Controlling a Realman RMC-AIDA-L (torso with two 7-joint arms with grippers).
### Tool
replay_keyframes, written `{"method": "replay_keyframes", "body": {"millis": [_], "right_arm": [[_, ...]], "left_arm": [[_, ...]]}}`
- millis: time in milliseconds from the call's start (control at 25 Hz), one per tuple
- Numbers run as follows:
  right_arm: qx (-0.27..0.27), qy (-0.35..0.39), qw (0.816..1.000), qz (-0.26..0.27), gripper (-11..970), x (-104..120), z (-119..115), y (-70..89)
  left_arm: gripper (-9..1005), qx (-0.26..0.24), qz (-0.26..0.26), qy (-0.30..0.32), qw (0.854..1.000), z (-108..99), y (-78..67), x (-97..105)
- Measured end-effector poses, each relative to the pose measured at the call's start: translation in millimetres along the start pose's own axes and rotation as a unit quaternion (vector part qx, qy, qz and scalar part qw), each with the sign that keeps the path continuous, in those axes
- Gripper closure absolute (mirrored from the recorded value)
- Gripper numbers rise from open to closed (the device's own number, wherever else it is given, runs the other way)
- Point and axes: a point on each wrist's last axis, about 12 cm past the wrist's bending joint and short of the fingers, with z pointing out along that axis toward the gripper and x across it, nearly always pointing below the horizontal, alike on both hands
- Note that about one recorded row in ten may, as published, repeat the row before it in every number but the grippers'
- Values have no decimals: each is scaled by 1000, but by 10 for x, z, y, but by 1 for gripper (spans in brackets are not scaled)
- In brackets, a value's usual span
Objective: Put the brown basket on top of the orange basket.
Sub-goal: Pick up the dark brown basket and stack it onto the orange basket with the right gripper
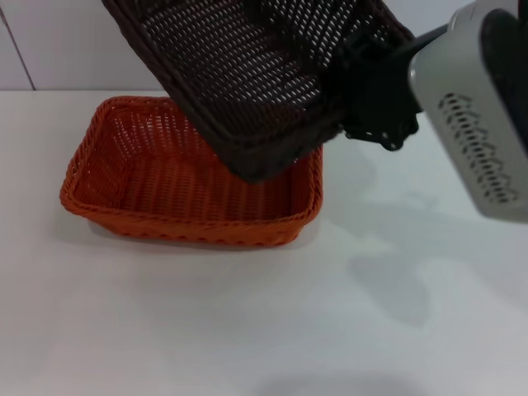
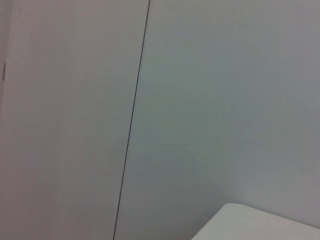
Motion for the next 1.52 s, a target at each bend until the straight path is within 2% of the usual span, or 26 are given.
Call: {"method": "replay_keyframes", "body": {"millis": [200,520,840,1120,1520], "right_arm": [[15,-25,1000,-9,809,79,2,-8],[20,-26,998,-58,810,174,76,3],[54,-39,993,-102,811,278,4,38],[57,-53,989,-126,810,382,52,129],[46,-59,989,-126,811,586,196,260]], "left_arm": [[183,0,1,-3,1000,9,10,-19],[183,-10,-3,-9,1000,22,52,-46],[183,-24,-6,-6,1000,-38,112,-11],[183,-26,-15,-3,1000,-103,138,25],[183,-32,-33,-1,999,-178,200,59]]}}
